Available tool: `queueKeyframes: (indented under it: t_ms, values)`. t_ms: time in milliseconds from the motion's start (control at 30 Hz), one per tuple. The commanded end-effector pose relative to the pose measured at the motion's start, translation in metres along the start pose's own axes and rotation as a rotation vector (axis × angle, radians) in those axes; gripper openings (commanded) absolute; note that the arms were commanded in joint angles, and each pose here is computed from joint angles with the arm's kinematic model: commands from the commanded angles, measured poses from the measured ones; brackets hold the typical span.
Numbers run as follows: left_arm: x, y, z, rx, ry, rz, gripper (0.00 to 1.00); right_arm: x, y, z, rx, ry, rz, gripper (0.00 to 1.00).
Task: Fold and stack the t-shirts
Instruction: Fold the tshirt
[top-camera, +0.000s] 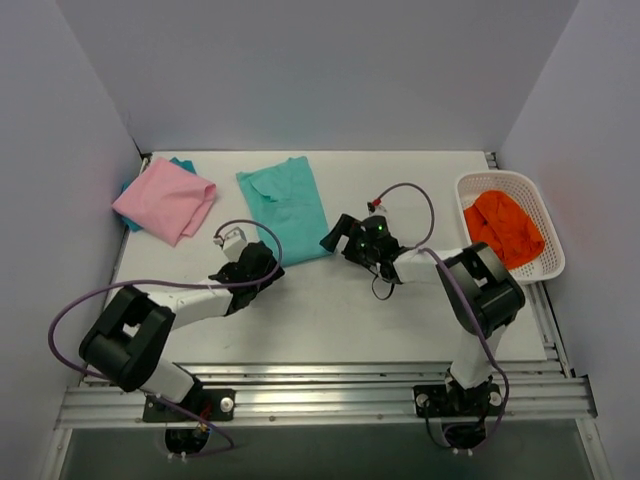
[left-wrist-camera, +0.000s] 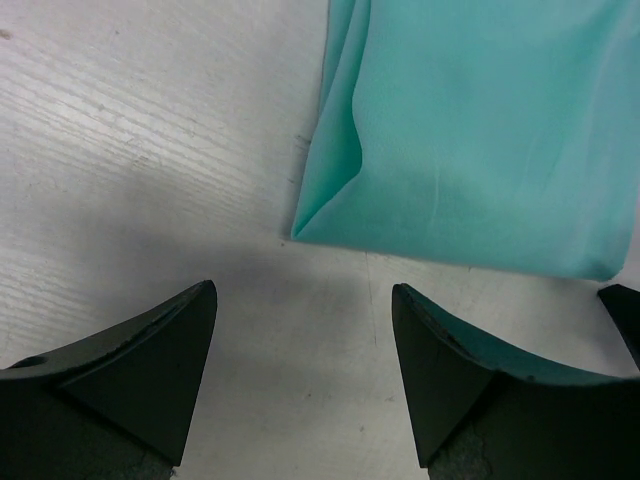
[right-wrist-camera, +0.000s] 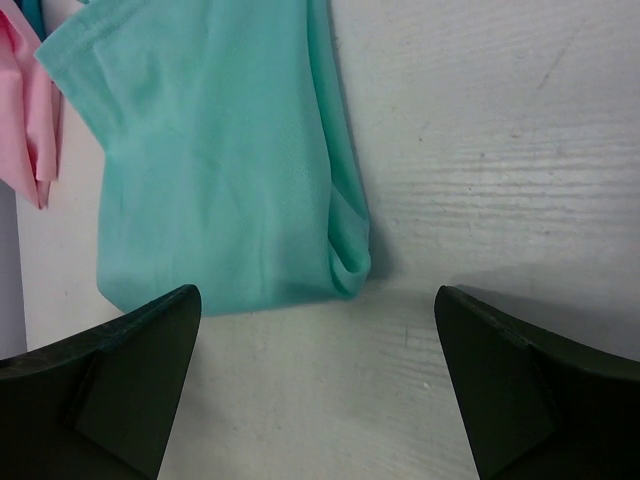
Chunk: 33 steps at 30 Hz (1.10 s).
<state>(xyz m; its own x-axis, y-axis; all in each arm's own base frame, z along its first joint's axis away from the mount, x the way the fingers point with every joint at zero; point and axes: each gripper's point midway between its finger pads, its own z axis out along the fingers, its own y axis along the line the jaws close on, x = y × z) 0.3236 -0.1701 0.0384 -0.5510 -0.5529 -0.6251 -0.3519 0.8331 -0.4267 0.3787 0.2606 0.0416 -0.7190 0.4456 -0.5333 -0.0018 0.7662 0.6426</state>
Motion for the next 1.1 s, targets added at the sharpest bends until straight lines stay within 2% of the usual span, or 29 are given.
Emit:
queueKeyframes:
  t_ms: [0, 333, 433, 567, 600, 667, 700, 733, 867, 1067]
  values:
    - [-0.018, -0.010, 0.009, 0.026, -0.111, -0.125, 0.80, -0.007, 0.011, 0.015, -0.052, -0.006, 0.010, 0.99]
    - [-0.024, -0.009, 0.026, 0.009, -0.189, -0.197, 0.79, 0.007, 0.007, 0.044, -0.082, 0.038, 0.028, 0.97]
    - [-0.022, -0.009, 0.034, -0.002, -0.197, -0.205, 0.75, 0.011, 0.006, 0.048, -0.091, 0.051, 0.032, 0.95]
    - [-0.017, -0.008, 0.047, -0.008, -0.200, -0.203, 0.58, 0.017, 0.005, 0.052, -0.113, 0.065, 0.036, 0.89]
    - [-0.013, -0.009, 0.053, -0.002, -0.200, -0.201, 0.38, 0.018, 0.004, 0.053, -0.115, 0.067, 0.040, 0.87]
    - [-0.008, -0.008, 0.060, -0.006, -0.190, -0.199, 0.19, 0.020, 0.004, 0.054, -0.138, 0.068, 0.038, 0.52]
    - [-0.002, -0.005, 0.065, -0.013, -0.182, -0.192, 0.02, 0.022, 0.006, 0.054, -0.151, 0.077, 0.038, 0.32]
    - [-0.001, -0.006, 0.067, -0.010, -0.178, -0.195, 0.02, 0.023, 0.004, 0.054, -0.146, 0.080, 0.046, 0.00]
    - [0.002, -0.010, 0.064, 0.013, -0.166, -0.168, 0.02, 0.024, -0.002, 0.047, -0.128, 0.071, 0.052, 0.00]
    - [-0.011, -0.016, 0.018, 0.055, -0.168, -0.132, 0.02, 0.020, 0.005, 0.018, -0.116, 0.030, 0.086, 0.00]
